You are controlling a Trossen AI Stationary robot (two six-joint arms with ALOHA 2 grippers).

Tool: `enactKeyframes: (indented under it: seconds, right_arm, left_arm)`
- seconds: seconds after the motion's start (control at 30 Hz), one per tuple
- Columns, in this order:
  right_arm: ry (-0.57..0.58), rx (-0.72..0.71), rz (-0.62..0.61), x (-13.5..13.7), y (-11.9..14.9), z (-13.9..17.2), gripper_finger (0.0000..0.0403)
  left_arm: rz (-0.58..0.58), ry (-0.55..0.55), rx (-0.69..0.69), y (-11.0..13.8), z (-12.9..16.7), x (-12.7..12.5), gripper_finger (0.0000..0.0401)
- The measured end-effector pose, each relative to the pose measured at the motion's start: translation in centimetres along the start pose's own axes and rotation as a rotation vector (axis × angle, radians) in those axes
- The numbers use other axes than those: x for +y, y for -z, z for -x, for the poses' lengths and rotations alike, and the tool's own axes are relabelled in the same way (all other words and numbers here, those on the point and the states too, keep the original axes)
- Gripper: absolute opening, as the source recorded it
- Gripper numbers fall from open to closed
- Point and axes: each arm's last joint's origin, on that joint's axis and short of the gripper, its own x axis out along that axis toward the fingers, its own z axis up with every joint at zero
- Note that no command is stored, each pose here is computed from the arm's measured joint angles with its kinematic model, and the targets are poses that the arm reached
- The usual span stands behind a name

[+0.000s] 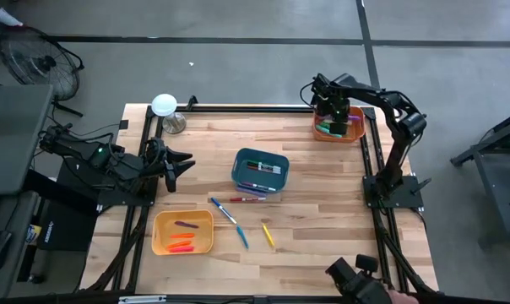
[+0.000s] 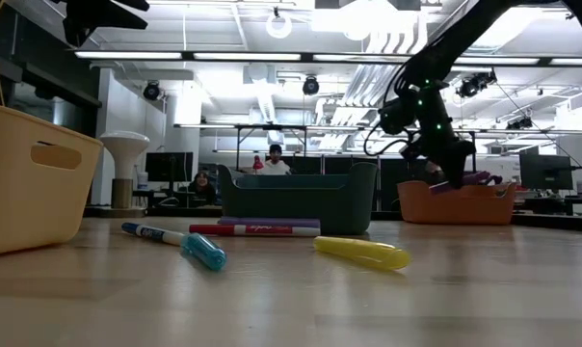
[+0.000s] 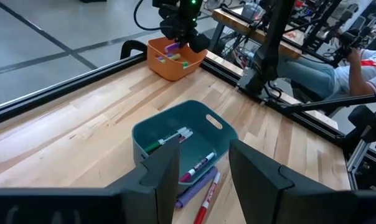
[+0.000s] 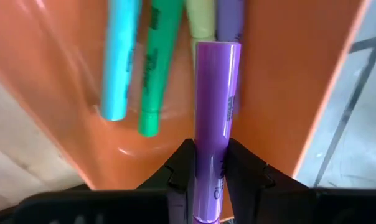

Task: Pick & Place Markers
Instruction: Put the dark violet highlighter pen into the orange bin, then put the light violet highlighter pen into the orange bin

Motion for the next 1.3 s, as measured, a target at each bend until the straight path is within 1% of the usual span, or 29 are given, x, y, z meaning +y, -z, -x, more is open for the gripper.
enactKeyframes:
  seconds: [0.1, 0.3, 0.33, 0.5, 0.57, 0.67, 0.73, 0.87, 0.93, 1.07, 1.17, 1.3]
  right_arm:
    - [-0.035, -0.024, 0.009, 0.1, -0.1, 0.0, 0.0054]
    - [-0.042, -0.030, 0.011, 0.2, -0.1, 0.0, 0.0058]
    - [-0.042, -0.029, 0.010, 0.2, -0.1, 0.0, 0.0069]
    - [-0.038, -0.027, 0.009, 0.1, -0.1, 0.0, 0.0155]
    - [-0.037, -0.027, 0.005, 0.2, -0.1, 0.0, 0.0177]
    - [-0.016, -0.013, -0.006, 0.3, -0.2, 0.1, 0.0195]
    - [0.009, -0.003, -0.032, 0.4, -0.2, 0.3, 0.0199]
    - [0.019, -0.037, -0.078, 1.0, -0.1, 1.5, 0.0197]
    - [0.009, -0.065, -0.087, 1.4, 0.0, 2.3, 0.0195]
    - [0.038, -0.121, -0.103, 2.8, 0.4, 4.5, 0.0194]
    - [0.045, -0.185, -0.114, 4.1, 0.8, 6.4, 0.0194]
    - [-0.016, -0.312, -0.191, 6.1, 1.5, 8.9, 0.0192]
  left_arm:
    - [0.000, 0.000, -0.001, 0.0, 0.0, 0.0, 0.0137]
    - [0.000, -0.002, -0.001, 0.0, 0.0, 0.0, 0.0137]
    - [0.000, -0.002, -0.001, 0.0, 0.0, 0.0, 0.0137]
    - [0.000, 0.001, 0.001, 0.0, 0.0, 0.0, 0.0137]
    - [0.000, 0.003, 0.002, 0.0, 0.0, 0.0, 0.0137]
    - [0.000, 0.007, 0.005, 0.0, 0.0, 0.0, 0.0137]
    - [0.000, 0.007, 0.005, 0.0, 0.0, 0.0, 0.0137]
    - [0.000, 0.008, 0.006, 0.0, 0.0, 0.0, 0.0137]
    - [0.000, 0.009, 0.007, 0.0, 0.0, 0.0, 0.0137]
    - [0.000, 0.023, 0.018, 0.1, 0.0, -0.1, 0.0137]
    - [-0.001, 0.031, 0.024, 0.1, 0.0, -0.1, 0.0137]
    - [-0.006, 0.052, 0.041, 0.1, 0.0, -0.1, 0.0137]
